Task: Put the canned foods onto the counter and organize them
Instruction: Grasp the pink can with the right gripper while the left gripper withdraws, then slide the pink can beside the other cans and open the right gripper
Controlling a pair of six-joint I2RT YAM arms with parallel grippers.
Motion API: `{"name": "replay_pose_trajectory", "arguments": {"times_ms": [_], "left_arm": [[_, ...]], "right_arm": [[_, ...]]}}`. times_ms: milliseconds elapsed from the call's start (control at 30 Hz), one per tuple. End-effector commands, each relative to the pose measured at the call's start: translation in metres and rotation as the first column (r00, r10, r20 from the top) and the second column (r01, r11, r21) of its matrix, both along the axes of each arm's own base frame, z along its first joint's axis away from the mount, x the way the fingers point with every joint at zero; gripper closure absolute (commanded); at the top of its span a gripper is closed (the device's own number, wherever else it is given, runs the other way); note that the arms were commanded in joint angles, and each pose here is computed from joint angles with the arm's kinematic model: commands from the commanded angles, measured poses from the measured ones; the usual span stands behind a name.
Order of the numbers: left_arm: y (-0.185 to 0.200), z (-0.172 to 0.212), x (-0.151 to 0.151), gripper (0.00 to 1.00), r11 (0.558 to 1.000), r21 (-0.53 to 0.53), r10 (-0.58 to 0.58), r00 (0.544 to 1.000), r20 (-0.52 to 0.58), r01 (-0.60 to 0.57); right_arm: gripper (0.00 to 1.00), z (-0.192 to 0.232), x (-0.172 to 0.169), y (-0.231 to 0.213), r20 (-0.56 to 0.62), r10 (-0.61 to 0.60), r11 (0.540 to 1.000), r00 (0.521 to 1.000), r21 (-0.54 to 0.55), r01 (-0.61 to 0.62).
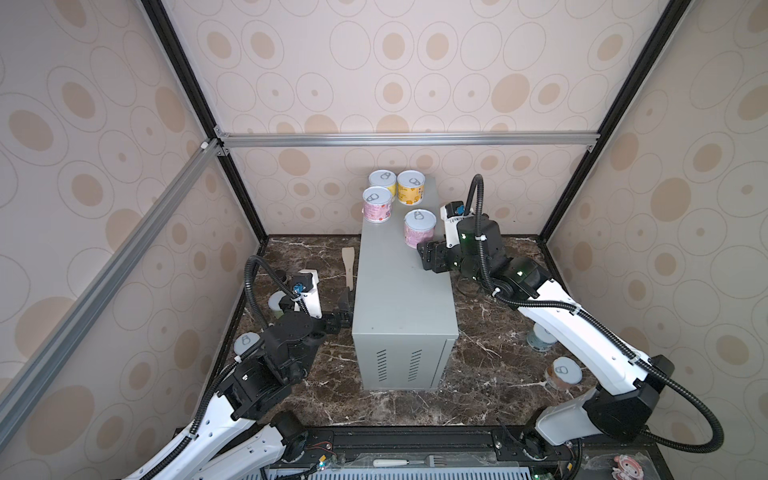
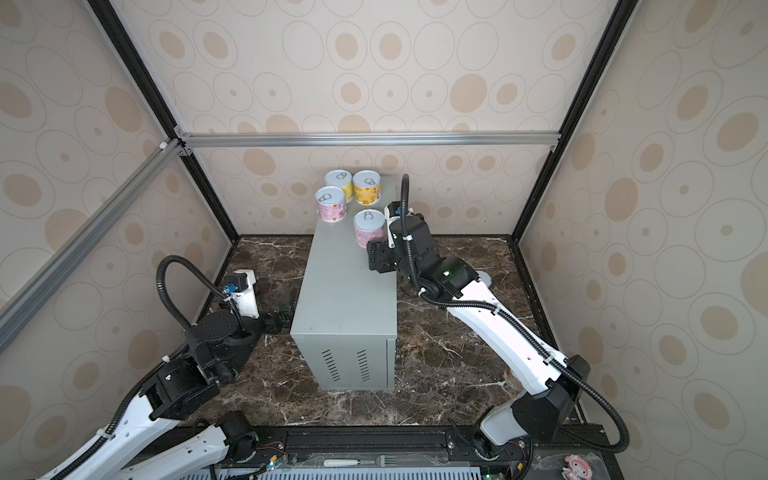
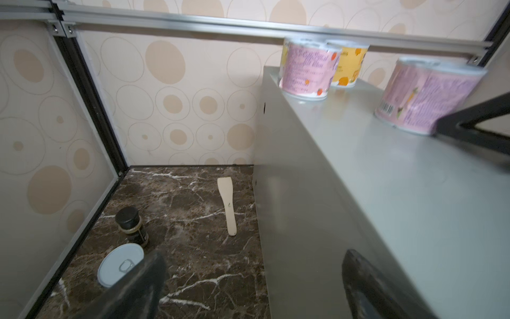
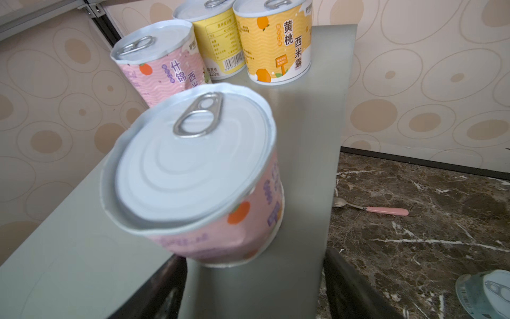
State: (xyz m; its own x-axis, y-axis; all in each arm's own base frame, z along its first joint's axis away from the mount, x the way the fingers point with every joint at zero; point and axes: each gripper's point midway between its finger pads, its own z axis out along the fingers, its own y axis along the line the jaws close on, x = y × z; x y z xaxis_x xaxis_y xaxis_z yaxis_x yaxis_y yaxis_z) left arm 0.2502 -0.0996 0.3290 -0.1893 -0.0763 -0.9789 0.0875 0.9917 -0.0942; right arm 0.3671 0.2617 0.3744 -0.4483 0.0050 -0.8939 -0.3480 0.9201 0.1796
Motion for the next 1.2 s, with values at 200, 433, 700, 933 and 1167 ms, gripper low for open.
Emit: {"name": "replay_pose_trajectory", "arguments": {"times_ms": [200,433,700,933,1167], "left_arm": [[0.02,-0.012,0.001,0.01,0.994,-0.007,0.111,0.994,-0.01,-0.111],[0.018,-0.033,0.008,0.01,0.995,-0.005,0.098,0.994,-0.044,-0.098],[0.018,-0.043,0.016,0.01,0.996,0.001,0.086,0.994,-0.072,-0.086],[0.019,-0.048,0.021,0.01,0.996,-0.003,0.084,0.992,-0.09,-0.085],[0.02,-0.053,0.024,0.01,0.996,0.002,0.087,0.991,-0.105,-0.087]], "right_arm": [[0.2,0.013,0.032,0.022,0.036,-0.03,1.0,0.999,0.007,0.03],[0.2,0.009,0.053,0.036,0.032,-0.025,1.0,0.999,-0.013,0.025],[0.24,0.003,0.072,0.046,0.026,-0.014,1.0,1.0,-0.013,0.014],[0.27,-0.002,0.086,0.041,0.012,-0.037,0.999,0.999,-0.012,0.037],[0.28,-0.003,0.097,0.042,0.006,-0.031,0.999,0.999,0.01,0.031]]}}
